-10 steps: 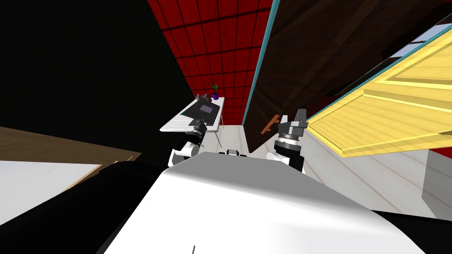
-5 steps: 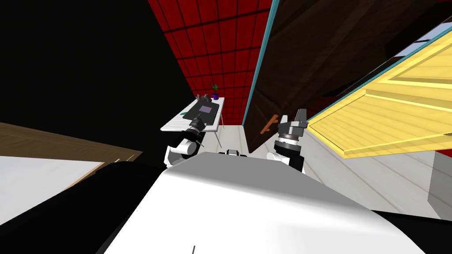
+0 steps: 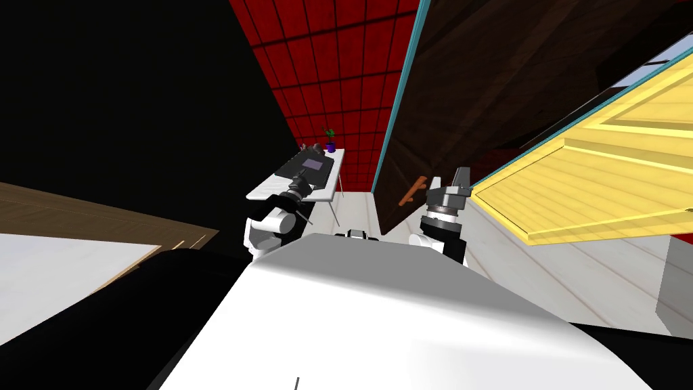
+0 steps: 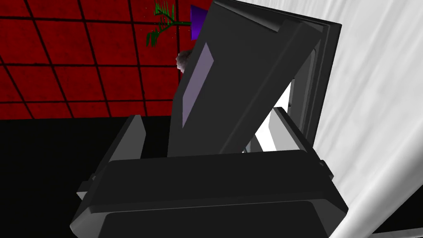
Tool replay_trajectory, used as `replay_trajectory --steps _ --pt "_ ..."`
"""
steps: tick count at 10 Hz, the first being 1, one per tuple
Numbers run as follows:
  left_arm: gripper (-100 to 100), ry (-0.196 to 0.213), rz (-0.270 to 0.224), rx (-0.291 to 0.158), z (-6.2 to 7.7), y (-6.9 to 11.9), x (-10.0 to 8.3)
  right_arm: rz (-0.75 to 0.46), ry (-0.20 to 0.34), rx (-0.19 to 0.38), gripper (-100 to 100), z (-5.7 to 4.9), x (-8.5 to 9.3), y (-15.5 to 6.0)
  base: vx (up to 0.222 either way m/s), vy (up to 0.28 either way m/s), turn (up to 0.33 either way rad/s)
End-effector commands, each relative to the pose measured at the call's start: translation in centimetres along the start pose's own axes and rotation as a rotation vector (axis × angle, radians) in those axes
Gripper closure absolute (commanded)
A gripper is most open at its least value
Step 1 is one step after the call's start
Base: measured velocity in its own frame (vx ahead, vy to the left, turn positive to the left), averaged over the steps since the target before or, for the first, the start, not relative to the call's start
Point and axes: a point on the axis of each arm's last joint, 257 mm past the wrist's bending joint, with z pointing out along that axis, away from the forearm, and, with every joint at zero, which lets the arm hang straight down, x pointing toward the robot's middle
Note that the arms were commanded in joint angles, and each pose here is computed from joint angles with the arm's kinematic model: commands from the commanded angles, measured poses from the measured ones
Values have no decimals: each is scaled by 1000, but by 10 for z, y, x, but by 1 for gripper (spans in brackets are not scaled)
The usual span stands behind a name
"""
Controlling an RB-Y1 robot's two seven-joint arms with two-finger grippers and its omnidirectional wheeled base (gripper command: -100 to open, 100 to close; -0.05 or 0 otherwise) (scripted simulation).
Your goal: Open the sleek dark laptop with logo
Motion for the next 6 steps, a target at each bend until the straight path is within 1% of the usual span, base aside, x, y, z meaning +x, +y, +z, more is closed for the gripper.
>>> replay_trajectory --steps 1,6 --pt "0 0 -1 -2 0 0 0 0 0 0 0 0 0 0 0 0 0" --pt "0 0 0 1 0 -1 0 0 0 0 0 0 0 0 0 0 0"
